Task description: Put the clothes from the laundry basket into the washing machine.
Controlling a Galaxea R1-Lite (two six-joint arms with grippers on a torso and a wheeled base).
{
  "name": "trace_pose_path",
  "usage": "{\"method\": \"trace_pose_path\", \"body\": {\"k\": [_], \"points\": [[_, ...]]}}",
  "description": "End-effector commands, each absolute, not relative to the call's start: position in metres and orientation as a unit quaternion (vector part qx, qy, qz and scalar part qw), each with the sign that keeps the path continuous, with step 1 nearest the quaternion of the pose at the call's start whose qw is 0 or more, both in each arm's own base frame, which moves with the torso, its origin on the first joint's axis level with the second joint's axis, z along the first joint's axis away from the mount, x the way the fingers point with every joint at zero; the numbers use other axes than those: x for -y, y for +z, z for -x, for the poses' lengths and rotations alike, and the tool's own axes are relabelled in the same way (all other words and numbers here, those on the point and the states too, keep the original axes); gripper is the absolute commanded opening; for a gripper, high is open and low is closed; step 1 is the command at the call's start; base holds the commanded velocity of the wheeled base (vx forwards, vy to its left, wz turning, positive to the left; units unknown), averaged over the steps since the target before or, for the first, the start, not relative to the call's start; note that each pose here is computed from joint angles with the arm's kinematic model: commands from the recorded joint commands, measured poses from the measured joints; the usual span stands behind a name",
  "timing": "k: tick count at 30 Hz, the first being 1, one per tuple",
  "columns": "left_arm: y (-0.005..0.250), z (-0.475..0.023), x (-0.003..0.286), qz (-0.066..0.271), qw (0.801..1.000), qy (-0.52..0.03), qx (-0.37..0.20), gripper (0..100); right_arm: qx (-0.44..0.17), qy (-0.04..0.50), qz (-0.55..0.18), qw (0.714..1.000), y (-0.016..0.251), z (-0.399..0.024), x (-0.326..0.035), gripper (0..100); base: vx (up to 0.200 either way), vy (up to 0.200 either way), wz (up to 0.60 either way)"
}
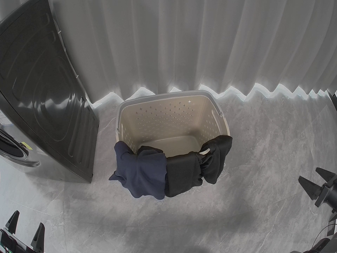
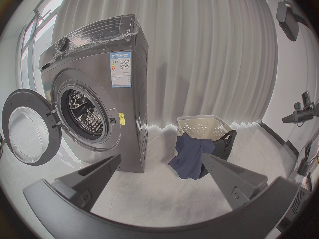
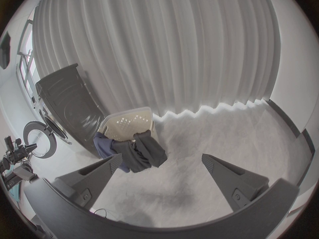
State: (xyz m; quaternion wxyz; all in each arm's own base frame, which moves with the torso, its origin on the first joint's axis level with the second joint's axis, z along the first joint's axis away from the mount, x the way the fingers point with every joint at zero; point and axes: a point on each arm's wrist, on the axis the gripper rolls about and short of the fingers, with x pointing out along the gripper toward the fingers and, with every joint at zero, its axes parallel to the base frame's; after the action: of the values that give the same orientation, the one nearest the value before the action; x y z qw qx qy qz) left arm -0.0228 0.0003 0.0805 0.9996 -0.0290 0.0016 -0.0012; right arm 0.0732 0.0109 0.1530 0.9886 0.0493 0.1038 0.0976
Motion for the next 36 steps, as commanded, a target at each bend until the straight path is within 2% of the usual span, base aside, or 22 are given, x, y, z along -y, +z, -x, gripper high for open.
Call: {"method": "trace_pose_path", "body": {"k": [1, 5, 8, 24, 36], "points": [[0.075, 0.023, 0.000, 0.029, 1.000, -0.001, -0.003, 100, -0.240, 0.155, -0.046, 0.957, 0.124, -0.163, -0.045, 100, 0.000, 0.000, 0.00], [0.075, 0.023, 0.000, 0.029, 1.000, -0.001, -0.003, 100, -0.247, 0.163, -0.046, 0.954, 0.122, -0.165, -0.050, 100, 0.000, 0.000, 0.00], [0.075, 0.023, 0.000, 0.029, 1.000, -0.001, -0.003, 100, -0.255, 0.165, -0.042, 0.952, 0.120, -0.164, -0.050, 100, 0.200, 0.000, 0.00], [0.075, 0.023, 0.000, 0.029, 1.000, -0.001, -0.004, 100, -0.310, 0.206, -0.023, 0.928, 0.095, -0.188, -0.080, 100, 0.000, 0.000, 0.00], [0.075, 0.023, 0.000, 0.029, 1.000, -0.001, -0.004, 100, -0.281, 0.210, -0.019, 0.936, 0.075, -0.230, -0.106, 100, 0.000, 0.000, 0.00]]}}
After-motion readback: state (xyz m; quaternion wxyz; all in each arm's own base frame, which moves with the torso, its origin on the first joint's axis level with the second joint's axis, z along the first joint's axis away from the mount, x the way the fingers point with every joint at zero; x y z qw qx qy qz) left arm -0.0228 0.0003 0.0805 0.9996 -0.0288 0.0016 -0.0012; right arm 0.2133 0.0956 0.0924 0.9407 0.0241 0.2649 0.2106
